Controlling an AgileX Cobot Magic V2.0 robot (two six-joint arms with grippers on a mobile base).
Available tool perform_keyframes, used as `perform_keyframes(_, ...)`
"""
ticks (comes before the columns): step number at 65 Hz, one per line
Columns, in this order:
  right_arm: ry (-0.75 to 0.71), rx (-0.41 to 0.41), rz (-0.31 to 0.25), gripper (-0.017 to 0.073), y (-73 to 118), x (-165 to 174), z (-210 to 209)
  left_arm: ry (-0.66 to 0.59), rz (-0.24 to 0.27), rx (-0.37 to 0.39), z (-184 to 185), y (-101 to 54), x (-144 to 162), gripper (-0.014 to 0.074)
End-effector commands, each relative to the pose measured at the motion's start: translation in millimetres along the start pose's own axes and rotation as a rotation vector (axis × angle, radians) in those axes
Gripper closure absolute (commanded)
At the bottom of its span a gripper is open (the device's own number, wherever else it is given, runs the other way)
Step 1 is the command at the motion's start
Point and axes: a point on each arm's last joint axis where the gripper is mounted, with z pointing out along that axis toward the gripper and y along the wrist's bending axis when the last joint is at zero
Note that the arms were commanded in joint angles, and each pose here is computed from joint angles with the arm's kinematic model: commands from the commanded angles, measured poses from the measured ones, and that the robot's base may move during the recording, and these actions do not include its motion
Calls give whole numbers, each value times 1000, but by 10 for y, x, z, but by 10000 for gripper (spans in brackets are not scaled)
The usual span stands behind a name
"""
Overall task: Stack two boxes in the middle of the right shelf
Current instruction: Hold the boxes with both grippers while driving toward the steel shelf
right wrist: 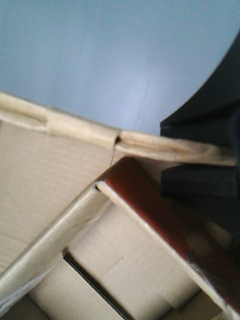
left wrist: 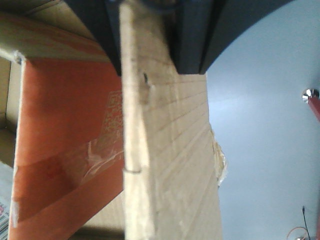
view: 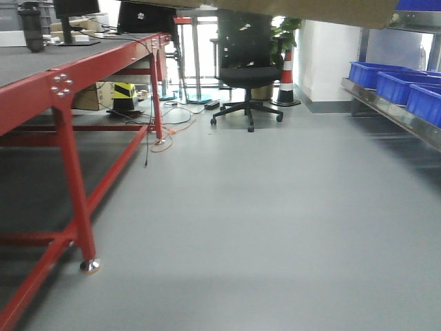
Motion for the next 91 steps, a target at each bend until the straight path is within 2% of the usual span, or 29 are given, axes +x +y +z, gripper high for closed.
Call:
perform_keyframes(1, -32, 15, -26, 713, -12, -30, -61, -126, -9, 37, -142, -32, -120, 704)
perform_keyframes(68, -32, 15, -26, 713, -12, -30, -61, -136, -7, 36, -143, -31, -129, 704)
perform_keyframes(91, -32, 15, -26, 713, -12, -30, -61, -218, -8, 52, -156, -45, -203, 704)
